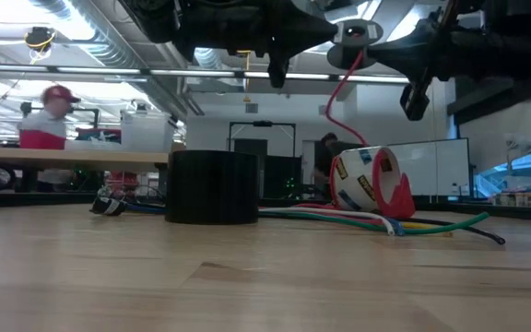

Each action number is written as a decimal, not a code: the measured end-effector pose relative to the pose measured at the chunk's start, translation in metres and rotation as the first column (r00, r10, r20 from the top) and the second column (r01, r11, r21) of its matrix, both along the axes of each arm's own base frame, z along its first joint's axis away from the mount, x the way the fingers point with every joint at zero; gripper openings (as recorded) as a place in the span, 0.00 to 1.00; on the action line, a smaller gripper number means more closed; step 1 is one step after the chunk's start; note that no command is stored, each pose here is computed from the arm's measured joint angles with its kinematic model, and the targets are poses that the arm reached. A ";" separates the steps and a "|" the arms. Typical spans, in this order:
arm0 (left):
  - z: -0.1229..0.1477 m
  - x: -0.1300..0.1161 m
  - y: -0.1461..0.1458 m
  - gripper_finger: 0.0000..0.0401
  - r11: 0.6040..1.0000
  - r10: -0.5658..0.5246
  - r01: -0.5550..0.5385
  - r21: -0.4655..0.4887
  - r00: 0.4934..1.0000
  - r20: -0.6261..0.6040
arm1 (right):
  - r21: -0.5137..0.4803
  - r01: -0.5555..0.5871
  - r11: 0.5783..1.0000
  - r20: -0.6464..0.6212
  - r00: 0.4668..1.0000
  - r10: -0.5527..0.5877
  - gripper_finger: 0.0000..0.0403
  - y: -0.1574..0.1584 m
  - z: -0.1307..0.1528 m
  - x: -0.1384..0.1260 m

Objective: Coil cords
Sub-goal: Coil the red wire on the black spool

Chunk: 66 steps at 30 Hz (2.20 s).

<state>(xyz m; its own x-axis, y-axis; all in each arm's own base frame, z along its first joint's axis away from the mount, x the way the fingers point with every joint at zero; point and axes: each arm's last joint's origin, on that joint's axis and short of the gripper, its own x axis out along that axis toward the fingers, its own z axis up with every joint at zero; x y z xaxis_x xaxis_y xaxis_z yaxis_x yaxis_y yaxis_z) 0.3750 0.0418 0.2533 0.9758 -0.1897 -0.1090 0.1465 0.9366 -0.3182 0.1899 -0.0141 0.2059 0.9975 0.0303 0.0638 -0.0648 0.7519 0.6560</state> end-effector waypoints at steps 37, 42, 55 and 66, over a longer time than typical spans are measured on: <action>0.003 -0.029 0.030 0.24 0.986 0.052 -0.090 -0.137 0.965 -0.257 | 0.010 0.373 0.928 0.117 0.921 -0.372 0.00 -0.009 0.020 -0.015; -0.005 -0.017 0.019 0.24 0.993 0.121 -0.117 0.031 0.969 -0.214 | 0.029 0.390 0.920 0.160 0.907 -0.390 0.00 -0.010 0.032 -0.016; -0.027 0.010 0.001 0.24 0.774 0.560 -0.525 0.354 0.828 0.004 | 0.050 0.378 0.925 0.241 0.894 -0.378 0.01 -0.010 0.061 -0.011; -0.054 0.030 -0.004 0.24 0.808 0.561 -0.567 0.158 0.823 0.084 | 0.047 0.377 0.925 0.244 0.893 -0.377 0.01 -0.010 0.064 -0.011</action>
<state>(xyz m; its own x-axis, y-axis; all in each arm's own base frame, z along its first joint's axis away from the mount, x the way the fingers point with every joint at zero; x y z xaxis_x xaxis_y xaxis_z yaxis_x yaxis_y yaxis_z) 0.4047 0.0383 0.1998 0.9087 0.4137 -0.0554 -0.4171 0.8959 -0.1531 0.1792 -0.0242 0.2701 0.8872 -0.3449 0.3066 0.0662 0.7526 0.6551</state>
